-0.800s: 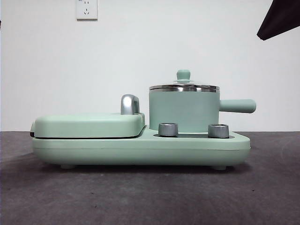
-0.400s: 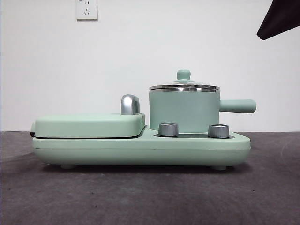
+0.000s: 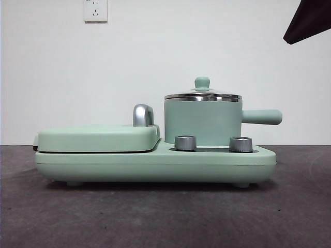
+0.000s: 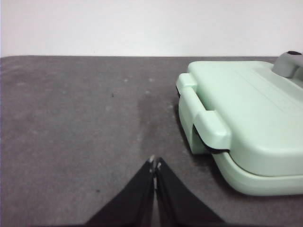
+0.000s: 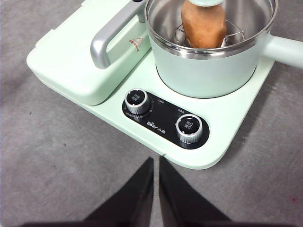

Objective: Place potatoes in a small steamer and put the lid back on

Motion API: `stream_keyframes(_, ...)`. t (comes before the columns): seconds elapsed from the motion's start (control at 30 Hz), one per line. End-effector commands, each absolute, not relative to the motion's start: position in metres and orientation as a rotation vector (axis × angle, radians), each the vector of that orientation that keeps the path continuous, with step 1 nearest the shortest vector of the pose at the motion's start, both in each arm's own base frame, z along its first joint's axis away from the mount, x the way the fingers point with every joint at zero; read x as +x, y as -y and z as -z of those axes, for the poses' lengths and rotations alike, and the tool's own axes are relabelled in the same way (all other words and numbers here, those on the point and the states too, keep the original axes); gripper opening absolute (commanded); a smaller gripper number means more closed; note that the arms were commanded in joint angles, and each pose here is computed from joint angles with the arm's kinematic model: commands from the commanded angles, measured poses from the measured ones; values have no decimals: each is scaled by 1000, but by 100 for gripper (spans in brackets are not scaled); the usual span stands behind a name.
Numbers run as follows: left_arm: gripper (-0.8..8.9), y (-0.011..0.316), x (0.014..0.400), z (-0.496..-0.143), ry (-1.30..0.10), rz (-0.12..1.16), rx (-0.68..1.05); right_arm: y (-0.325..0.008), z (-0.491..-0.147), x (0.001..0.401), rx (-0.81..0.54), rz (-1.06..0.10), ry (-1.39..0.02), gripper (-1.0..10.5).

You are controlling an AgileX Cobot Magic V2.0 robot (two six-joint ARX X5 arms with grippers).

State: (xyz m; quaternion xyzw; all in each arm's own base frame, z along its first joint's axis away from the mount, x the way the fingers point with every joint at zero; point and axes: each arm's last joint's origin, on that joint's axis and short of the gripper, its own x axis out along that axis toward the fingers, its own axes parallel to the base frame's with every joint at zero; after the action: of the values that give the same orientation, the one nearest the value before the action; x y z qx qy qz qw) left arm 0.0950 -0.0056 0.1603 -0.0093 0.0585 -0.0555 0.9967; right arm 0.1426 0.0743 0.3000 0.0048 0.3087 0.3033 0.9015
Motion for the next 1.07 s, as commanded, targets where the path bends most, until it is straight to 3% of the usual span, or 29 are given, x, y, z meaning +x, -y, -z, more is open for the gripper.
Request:
stream_keyframes(0.03,6,5,96,-153,-146,110,-11,-76,-302,143,2,-639,-623,16)
stream_keyframes(0.57,6,5,96,-153,-150,106,-49,-76,-305,145,-16,-648,-570,16)
stream_keyframes(0.67,6,5,96,-153,-150,106,-49,-65,-302,140,-96,-555,-516,16)
stream_keyframes(0.97,6,5,96,-153,-150,106,-49,-21,-209,106,-26,-263,-215,16)
stream_keyframes(1.07,6,5,96,-153,-150,106,-49,-16,-185,102,-21,-226,-149,15)
